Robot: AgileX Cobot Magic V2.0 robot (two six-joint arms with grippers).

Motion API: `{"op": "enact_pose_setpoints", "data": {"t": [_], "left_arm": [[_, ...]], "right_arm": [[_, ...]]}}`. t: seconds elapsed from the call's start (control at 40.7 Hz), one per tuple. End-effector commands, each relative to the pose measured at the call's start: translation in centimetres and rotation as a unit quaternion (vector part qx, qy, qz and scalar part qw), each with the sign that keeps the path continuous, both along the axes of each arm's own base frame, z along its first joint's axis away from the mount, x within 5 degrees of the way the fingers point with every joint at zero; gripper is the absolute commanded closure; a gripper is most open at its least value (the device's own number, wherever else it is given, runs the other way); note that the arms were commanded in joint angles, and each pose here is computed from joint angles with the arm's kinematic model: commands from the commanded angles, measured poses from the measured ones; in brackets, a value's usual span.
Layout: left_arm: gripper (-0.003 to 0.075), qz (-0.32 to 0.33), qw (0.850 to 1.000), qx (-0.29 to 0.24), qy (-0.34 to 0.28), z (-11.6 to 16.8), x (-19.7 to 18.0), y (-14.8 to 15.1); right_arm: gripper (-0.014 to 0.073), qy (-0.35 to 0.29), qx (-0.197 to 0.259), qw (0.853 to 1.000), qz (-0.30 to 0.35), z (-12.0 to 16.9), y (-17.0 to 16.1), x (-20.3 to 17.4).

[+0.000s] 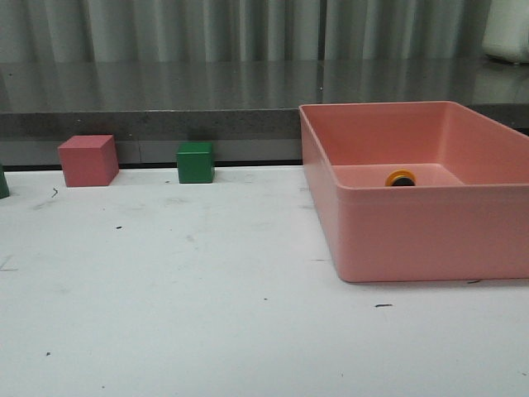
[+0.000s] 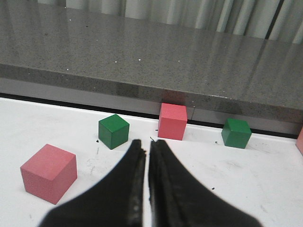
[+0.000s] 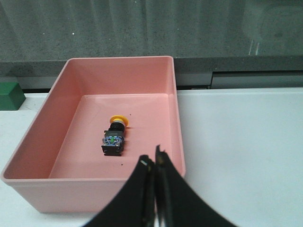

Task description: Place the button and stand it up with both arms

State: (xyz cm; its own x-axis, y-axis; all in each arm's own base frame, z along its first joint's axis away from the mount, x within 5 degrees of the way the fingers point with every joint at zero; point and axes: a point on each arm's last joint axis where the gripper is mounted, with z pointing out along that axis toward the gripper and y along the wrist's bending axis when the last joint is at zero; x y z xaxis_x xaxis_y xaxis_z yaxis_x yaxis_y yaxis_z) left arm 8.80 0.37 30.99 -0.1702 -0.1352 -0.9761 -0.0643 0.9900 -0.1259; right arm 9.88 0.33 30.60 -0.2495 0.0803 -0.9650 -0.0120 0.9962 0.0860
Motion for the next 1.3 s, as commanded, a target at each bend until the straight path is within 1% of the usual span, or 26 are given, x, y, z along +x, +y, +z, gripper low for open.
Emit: {"op": "enact_pose_setpoints", "data": {"t": [0.0,0.025,0.049,0.098,0.123,0.172,0.197,0.221,0.295,0.369,0.516,0.565,0.639,0.737,0.86,0.959,1.106,1.18,1.278], "left_arm": [[0.0477,0.001,0.999,0.0,-0.047,1.7,0.2,0.0],[0.0414,0.001,0.999,0.0,-0.047,1.7,0.2,0.0],[0.0328,0.001,0.999,0.0,-0.047,1.7,0.2,0.0],[0.0191,0.001,0.999,0.0,-0.048,1.7,0.2,0.0],[0.0143,0.001,0.999,0.0,-0.048,1.7,0.2,0.0],[0.0055,0.001,0.999,0.0,-0.048,1.7,0.2,0.0],[0.0036,0.001,0.999,0.0,-0.048,1.7,0.2,0.0],[0.0023,0.001,0.999,0.0,-0.048,1.7,0.2,0.0],[0.0029,0.001,0.999,0.0,-0.049,1.7,0.2,0.0],[0.0029,0.001,0.999,0.0,-0.05,1.8,0.2,0.0],[0.0029,0.001,0.999,0.0,-0.05,1.8,0.2,0.0],[0.0029,0.001,0.999,0.0,-0.05,1.8,0.2,0.0],[0.0029,0.001,0.999,0.0,-0.05,1.8,0.2,0.0],[0.0029,0.001,0.999,0.0,-0.05,1.8,0.2,0.0],[0.0029,0.001,0.999,0.0,-0.05,1.8,0.2,0.0],[0.0029,0.001,0.999,0.0,-0.05,1.8,0.2,0.0],[0.0029,0.001,0.999,0.0,-0.05,1.8,0.2,0.0],[0.0029,0.001,0.999,0.0,-0.05,1.8,0.2,0.0],[0.0029,0.001,0.999,0.0,-0.05,1.8,0.2,0.0]], "right_arm": [[0.0382,-0.064,-0.001,0.998,-0.004,2.0,-0.1,0.3],[0.0326,-0.067,-0.001,0.998,-0.004,2.1,-0.1,0.4],[0.0268,-0.07,-0.001,0.998,-0.004,2.1,-0.1,0.4],[0.0118,-0.076,-0.001,0.997,-0.004,2.2,-0.1,0.4],[0.005,-0.078,-0.001,0.997,-0.004,2.3,-0.1,0.4],[-0.0046,-0.085,-0.001,0.996,-0.005,2.4,-0.1,0.6],[-0.0076,-0.088,-0.001,0.996,-0.005,2.4,-0.1,0.7],[-0.0065,-0.087,-0.001,0.996,-0.005,2.4,-0.1,0.9],[-0.0051,-0.083,0.0,0.997,-0.005,2.4,-0.1,1.7],[-0.0051,-0.055,0.001,0.999,-0.003,2.3,0.0,3.3],[-0.0051,0.01,0.0,1.0,-0.002,2.4,0.2,8.2],[-0.0051,0.028,0.007,1.0,-0.001,2.6,0.3,10.0],[-0.0051,0.063,0.017,0.998,0.015,2.4,1.2,12.5],[-0.0051,0.104,0.013,0.993,0.051,1.9,3.3,15.9],[-0.0051,0.15,0.007,0.985,0.086,0.9,5.9,19.2],[-0.0051,0.193,0.007,0.977,0.088,0.3,6.6,21.6],[-0.0051,0.26,0.027,0.963,0.067,-1.1,6.9,25.6],[-0.0051,0.302,0.037,0.951,0.052,-2.5,6.8,27.5],[-0.0051,0.336,0.045,0.94,0.036,-3.9,6.5,29.8]]}}
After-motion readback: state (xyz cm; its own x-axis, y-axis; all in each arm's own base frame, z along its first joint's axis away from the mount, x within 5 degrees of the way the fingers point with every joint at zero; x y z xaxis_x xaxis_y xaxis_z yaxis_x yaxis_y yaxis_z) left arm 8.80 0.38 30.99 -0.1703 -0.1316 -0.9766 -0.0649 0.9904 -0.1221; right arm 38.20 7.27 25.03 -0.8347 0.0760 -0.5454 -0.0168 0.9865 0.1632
